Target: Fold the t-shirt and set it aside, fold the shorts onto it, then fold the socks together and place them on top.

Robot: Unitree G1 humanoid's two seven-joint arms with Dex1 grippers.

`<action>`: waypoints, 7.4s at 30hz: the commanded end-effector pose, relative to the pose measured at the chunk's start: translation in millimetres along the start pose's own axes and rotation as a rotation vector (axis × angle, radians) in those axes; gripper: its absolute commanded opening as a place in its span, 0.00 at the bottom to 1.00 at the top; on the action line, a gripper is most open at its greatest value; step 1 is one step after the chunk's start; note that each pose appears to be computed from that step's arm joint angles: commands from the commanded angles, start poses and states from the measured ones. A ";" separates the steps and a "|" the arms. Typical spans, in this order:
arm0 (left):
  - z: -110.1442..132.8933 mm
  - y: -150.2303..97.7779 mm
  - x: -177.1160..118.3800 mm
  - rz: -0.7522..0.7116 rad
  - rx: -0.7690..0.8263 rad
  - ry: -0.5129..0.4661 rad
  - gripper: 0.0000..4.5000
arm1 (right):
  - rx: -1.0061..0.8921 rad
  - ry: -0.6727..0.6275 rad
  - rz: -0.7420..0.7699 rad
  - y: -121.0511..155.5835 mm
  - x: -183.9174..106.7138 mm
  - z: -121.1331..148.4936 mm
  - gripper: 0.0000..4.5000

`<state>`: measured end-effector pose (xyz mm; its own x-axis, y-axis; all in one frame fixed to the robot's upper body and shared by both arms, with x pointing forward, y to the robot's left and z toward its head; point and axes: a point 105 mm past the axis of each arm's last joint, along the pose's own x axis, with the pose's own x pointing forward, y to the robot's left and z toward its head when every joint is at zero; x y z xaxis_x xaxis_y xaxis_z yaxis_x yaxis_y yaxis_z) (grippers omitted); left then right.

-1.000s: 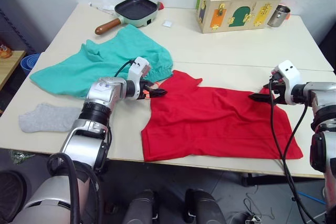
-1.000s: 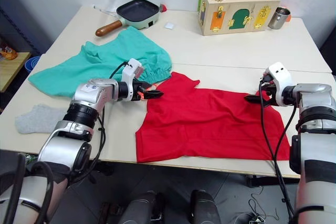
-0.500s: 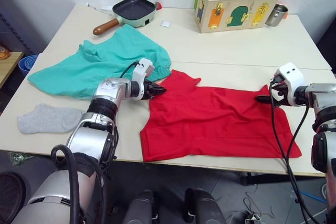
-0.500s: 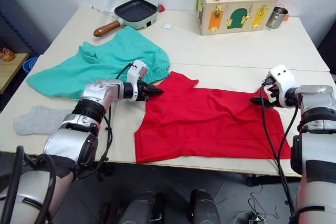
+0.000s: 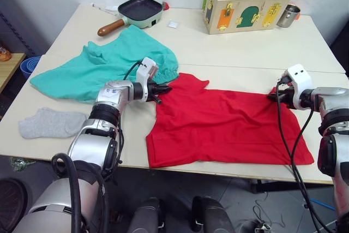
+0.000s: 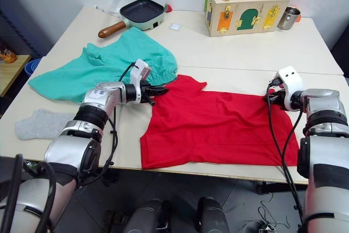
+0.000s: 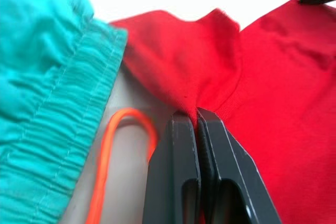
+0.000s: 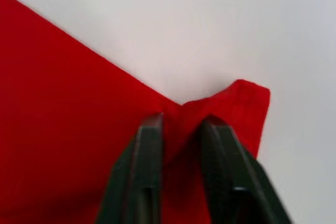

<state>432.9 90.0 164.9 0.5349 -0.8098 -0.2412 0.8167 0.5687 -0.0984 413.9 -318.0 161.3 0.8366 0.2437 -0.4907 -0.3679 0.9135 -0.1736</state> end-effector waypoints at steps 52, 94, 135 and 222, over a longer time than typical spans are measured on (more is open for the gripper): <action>34.7 -35.9 -81.2 -0.145 -0.124 -0.040 0.60 | -0.218 -0.285 0.267 -8.0 -110.4 13.6 1.00; 39.2 -28.7 38.1 -0.045 -0.256 -0.060 0.01 | -0.284 -0.552 0.417 63.7 -100.6 19.1 1.00; -44.0 -127.4 -61.6 -0.708 0.762 0.029 0.01 | -0.192 -0.375 0.328 45.9 -110.8 -37.3 1.00; -78.1 -52.6 15.6 0.154 0.221 -0.005 0.00 | -0.115 -0.352 -0.079 61.4 -6.0 -69.1 0.01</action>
<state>372.6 41.8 103.0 0.5941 -0.7841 -0.1795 0.8044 0.5788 0.1341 359.3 -254.0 101.0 0.9055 0.4055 -0.1250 -0.4241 0.8574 -0.2914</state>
